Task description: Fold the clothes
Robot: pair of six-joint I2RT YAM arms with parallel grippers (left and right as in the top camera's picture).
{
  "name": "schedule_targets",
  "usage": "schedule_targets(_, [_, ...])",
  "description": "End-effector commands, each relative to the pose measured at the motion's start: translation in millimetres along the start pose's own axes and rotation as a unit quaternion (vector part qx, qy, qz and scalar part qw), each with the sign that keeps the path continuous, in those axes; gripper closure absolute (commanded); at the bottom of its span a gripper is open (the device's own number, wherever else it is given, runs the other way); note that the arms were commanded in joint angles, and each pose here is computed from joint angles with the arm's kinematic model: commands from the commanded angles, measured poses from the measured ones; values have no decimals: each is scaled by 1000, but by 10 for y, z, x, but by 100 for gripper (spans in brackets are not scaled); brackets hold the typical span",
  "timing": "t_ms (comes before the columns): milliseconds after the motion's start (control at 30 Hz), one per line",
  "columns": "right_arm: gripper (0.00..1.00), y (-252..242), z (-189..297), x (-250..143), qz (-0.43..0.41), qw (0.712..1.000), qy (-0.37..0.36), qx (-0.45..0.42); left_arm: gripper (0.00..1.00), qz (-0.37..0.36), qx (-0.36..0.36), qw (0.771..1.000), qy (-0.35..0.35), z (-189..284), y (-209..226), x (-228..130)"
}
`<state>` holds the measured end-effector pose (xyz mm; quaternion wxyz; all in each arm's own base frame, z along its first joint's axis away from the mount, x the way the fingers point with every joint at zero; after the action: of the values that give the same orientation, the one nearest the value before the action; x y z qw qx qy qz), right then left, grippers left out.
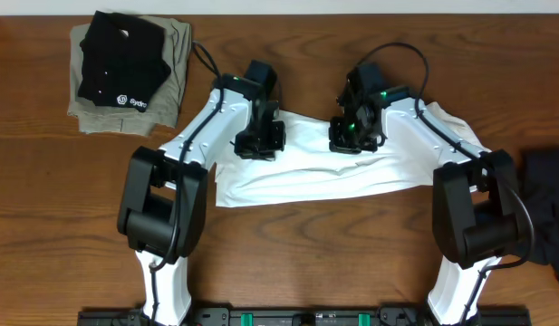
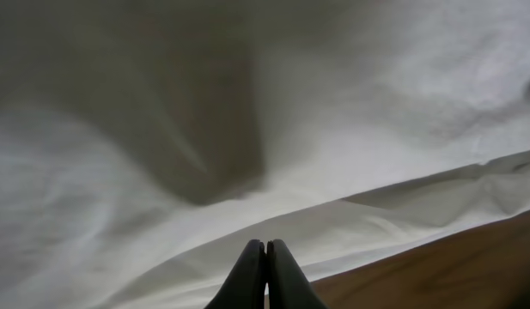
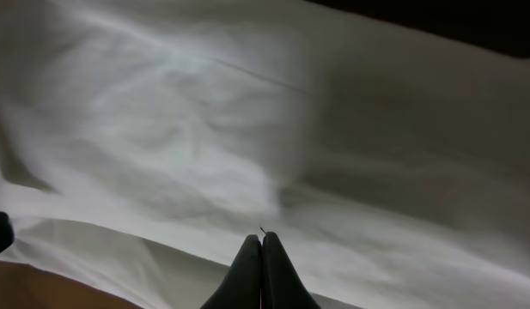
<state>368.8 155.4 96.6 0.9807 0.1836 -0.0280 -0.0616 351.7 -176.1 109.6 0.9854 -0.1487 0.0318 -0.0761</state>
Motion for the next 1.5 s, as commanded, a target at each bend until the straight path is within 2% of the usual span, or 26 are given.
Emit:
schedule_targets(0, [98, -54, 49, 6, -7, 999, -18, -33, 94, 6, 8, 1000, -5, 9, 15, -27])
schedule_targets(133, [96, -149, 63, 11, -7, 997, -25, -69, 94, 8, 49, 999, -7, -78, 135, -51])
schedule_targets(333, [97, -202, 78, 47, -7, 996, -32, -78, 94, 10, 51, 999, -2, -267, 212, -96])
schedule_targets(700, [97, -710, 68, 41, -28, 978, -57, -200, 94, 21, 110, 994, 0, -254, 410, -126])
schedule_targets(833, [99, -967, 83, 68, -41, 976, -53, -205, 94, 21, 148, 989, -4, -233, 488, -127])
schedule_targets(1000, [99, -1269, 155, 110, -73, 974, -53, -208, 94, 17, 157, 987, -5, -228, 506, -123])
schedule_targets(1133, [99, -1452, 223, 138, -85, 972, -52, -211, 94, 17, 202, 979, -12, -193, 597, -117])
schedule_targets(1467, [99, -1535, 255, 151, -92, 972, -52, -210, 94, 38, 215, 976, -12, -115, 833, -90])
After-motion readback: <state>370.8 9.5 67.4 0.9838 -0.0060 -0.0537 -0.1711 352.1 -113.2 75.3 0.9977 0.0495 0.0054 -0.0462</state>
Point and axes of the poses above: each gripper's point midway between its finger pads, its own z axis back along the fingers, its own y axis along the line the jaws close on, x = y × z, the point moved 7 cm from there along z, back along the fingers, and after that the axes turned 6 degrees about -z, right-handed, at the moved point
